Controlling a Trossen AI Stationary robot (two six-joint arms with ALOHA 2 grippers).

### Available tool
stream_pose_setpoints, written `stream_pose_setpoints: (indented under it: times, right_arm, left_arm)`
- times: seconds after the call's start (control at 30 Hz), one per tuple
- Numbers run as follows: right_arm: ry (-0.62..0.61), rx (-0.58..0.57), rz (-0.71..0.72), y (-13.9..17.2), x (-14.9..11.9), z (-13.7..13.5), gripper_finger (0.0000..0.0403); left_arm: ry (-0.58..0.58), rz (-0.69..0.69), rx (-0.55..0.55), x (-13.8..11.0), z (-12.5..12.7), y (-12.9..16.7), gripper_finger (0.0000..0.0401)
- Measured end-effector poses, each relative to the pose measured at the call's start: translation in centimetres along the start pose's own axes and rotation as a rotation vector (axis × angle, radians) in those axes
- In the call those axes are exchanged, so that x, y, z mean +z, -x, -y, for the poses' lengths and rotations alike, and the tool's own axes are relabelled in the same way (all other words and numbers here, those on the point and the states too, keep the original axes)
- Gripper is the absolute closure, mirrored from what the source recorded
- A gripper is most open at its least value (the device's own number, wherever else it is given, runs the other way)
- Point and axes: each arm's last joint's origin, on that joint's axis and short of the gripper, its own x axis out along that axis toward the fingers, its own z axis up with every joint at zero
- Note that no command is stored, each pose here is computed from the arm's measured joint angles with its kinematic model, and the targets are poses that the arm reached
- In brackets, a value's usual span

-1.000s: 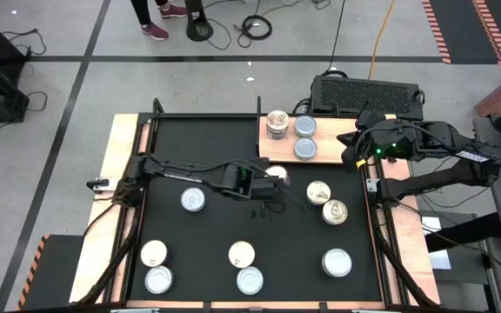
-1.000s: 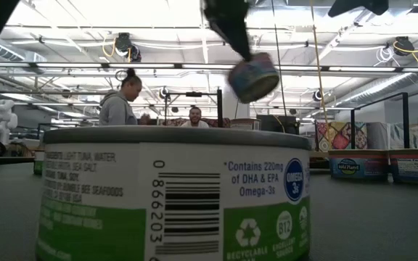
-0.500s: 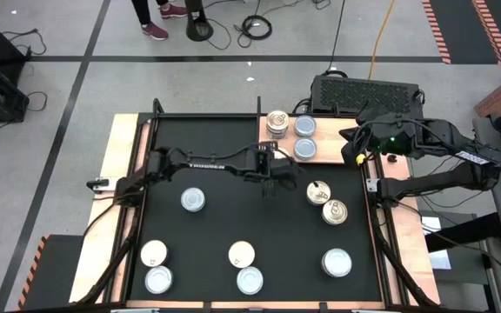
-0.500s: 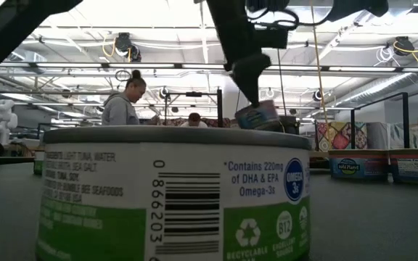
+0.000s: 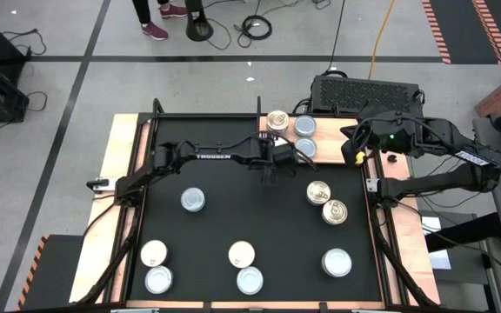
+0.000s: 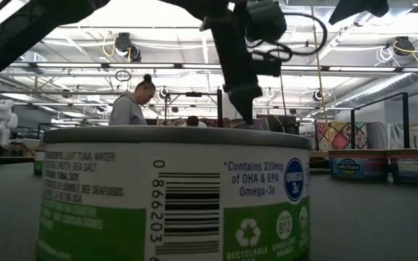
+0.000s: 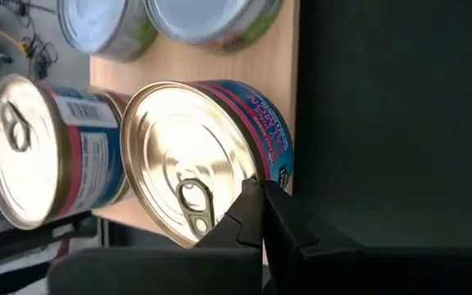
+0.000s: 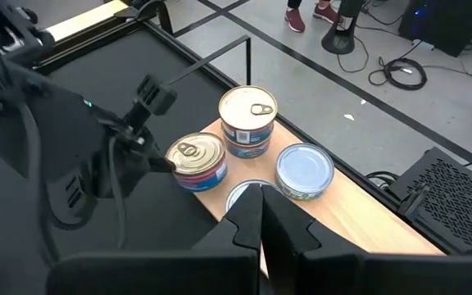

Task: Stack canned seafood by type on shelf
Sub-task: Put the blue pink tuna can on the shelf aligned with the other blue pink tuna can, then stack the blue pink tuna can on top of the other blue pink tuna can on the shelf

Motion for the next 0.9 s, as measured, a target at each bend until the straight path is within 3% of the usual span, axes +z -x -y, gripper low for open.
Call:
stream_pose_setpoints:
  times: [0.13, 0.53, 0.9]
  right_arm:
    - [-0.004, -0.007, 0.001, -0.04, 0.04, 0.09, 0.0403]
    - [-0.001, -0.004, 0.000, -0.04, 0.04, 0.08, 0.0403]
    - [-0.002, 0.001, -0.002, -0.04, 0.03, 0.07, 0.0403]
  left_arm:
    - [-0.013, -0.031, 0.010, -0.20, 0.23, -1.19, 0.0401]
    - [-0.111, -0.019, 0.011, 0.00, 0.46, -1.17, 0.0399]
    - [-0.118, -0.033, 0.066, 0.08, 0.63, -1.00, 0.0352]
